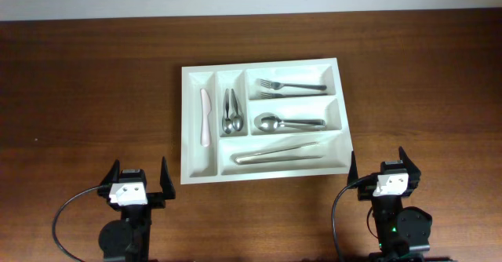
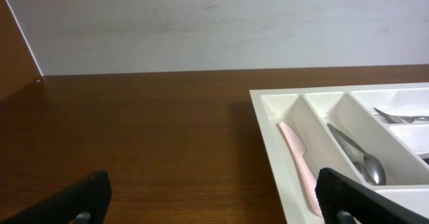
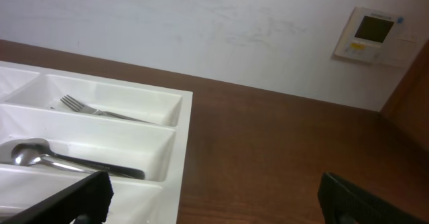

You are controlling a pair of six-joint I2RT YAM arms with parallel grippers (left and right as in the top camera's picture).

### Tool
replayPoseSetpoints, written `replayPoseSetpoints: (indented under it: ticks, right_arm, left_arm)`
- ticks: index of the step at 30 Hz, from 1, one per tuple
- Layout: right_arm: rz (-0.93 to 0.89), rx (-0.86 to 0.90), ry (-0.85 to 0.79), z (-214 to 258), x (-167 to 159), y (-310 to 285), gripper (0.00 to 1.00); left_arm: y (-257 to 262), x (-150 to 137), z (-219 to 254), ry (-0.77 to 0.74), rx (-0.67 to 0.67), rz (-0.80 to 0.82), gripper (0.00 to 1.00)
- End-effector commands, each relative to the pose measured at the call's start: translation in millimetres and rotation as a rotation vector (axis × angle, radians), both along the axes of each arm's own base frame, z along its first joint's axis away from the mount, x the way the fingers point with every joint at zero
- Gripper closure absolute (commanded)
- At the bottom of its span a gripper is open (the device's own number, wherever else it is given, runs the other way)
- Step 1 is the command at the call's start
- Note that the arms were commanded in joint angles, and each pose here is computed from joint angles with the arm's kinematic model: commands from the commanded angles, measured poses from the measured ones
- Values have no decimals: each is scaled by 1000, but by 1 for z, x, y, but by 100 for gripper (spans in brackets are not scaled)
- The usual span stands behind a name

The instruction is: Pack container

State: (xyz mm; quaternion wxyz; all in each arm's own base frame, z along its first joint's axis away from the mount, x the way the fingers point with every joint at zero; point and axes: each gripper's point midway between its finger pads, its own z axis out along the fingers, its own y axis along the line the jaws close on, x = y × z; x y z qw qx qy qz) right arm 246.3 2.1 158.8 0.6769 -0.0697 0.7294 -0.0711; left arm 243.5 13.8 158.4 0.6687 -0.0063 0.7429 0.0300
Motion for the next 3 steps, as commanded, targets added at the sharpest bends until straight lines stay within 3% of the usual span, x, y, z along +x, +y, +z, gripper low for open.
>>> replayPoseSetpoints:
  ticks: [1, 3]
  right_arm:
    - [10, -6, 2, -2, 0, 2, 1]
    - [10, -6, 2, -3, 0, 2, 1]
  left_arm:
    - [2, 0, -3, 4, 16, 11, 1]
    - [2, 0, -3, 4, 16, 11, 1]
